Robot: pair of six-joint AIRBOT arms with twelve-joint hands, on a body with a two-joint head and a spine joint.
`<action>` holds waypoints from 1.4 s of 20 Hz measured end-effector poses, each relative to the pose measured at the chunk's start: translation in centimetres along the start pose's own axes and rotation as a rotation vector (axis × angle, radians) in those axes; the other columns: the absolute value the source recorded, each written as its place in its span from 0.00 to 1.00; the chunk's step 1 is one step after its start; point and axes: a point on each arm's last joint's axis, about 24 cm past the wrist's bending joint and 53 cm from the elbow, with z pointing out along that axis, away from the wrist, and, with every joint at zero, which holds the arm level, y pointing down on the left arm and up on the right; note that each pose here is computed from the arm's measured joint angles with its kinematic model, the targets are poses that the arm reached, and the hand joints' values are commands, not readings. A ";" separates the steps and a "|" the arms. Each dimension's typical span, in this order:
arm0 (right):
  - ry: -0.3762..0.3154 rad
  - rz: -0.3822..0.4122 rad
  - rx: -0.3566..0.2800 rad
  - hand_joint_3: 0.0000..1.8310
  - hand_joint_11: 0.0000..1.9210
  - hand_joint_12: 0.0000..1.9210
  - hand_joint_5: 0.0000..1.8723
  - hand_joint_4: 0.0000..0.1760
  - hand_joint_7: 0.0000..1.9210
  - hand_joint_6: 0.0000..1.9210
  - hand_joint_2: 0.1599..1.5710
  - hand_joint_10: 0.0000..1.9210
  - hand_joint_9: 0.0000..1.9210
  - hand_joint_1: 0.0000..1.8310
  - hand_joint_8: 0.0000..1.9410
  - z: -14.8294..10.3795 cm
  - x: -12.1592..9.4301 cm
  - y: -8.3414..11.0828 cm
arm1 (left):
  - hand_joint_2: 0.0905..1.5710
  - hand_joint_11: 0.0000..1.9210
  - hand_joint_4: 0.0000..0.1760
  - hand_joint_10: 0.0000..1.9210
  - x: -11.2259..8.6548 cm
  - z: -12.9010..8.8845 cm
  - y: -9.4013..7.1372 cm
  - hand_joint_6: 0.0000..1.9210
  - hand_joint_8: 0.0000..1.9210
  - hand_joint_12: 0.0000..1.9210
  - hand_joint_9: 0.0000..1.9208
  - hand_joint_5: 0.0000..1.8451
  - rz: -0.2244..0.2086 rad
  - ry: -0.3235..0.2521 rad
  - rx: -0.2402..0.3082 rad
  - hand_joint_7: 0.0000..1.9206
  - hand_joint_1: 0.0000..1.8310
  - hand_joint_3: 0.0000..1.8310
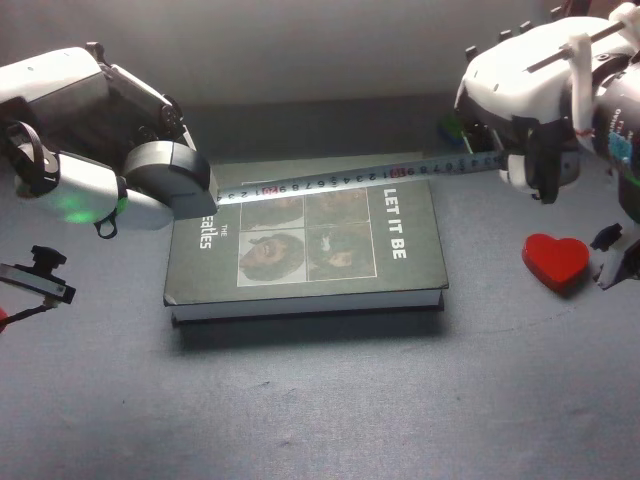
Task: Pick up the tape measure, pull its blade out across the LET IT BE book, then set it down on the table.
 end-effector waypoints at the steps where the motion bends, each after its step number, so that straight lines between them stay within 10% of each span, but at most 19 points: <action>1: 0.002 -0.004 -0.001 0.00 0.29 0.78 0.38 0.00 0.44 0.68 0.75 0.78 0.37 0.73 0.63 0.0 0.1 -0.2 | 0.64 0.58 0.00 0.49 0.0 0.0 0.0 0.41 0.22 0.41 0.59 0.54 0.000 0.000 0.000 0.65 0.76 0.00; 13: -0.012 -0.012 0.023 0.00 0.29 0.78 0.37 0.00 0.42 0.69 0.75 0.79 0.37 0.73 0.64 1.0 -1.0 -2.8 | 0.65 0.59 0.00 0.50 -0.4 0.1 -0.1 0.42 0.24 0.41 0.59 0.53 0.000 -0.010 0.006 0.64 0.76 0.00; 15: -0.014 -0.012 0.022 0.00 0.31 0.76 0.39 0.00 0.45 0.68 0.75 0.53 0.38 0.64 0.65 1.2 -1.2 -2.9 | 0.65 0.58 0.00 0.51 -0.5 0.1 -0.2 0.42 0.24 0.41 0.58 0.53 -0.001 -0.011 0.007 0.64 0.76 0.00; 17: -0.018 -0.015 0.022 0.00 0.31 0.76 0.39 0.00 0.45 0.68 0.75 0.52 0.39 0.64 0.65 1.2 -1.3 -3.2 | 0.65 0.58 0.00 0.51 -0.5 0.1 -0.2 0.42 0.24 0.41 0.58 0.53 -0.001 -0.012 0.008 0.64 0.76 0.00; 22: -0.022 -0.014 0.027 0.00 0.31 0.77 0.37 0.00 0.43 0.67 0.75 0.77 0.38 0.73 0.63 1.3 -1.6 -3.6 | 0.64 0.58 0.00 0.51 -0.5 0.1 -0.2 0.42 0.24 0.41 0.58 0.53 -0.001 -0.013 0.009 0.64 0.76 0.00; 28: -0.024 -0.030 0.036 0.00 0.32 0.78 0.37 0.00 0.45 0.68 0.74 0.77 0.38 0.73 0.62 0.9 -1.2 -3.0 | 0.65 0.58 0.00 0.51 -0.5 0.1 -0.2 0.41 0.24 0.41 0.58 0.53 0.005 -0.012 0.008 0.64 0.76 0.00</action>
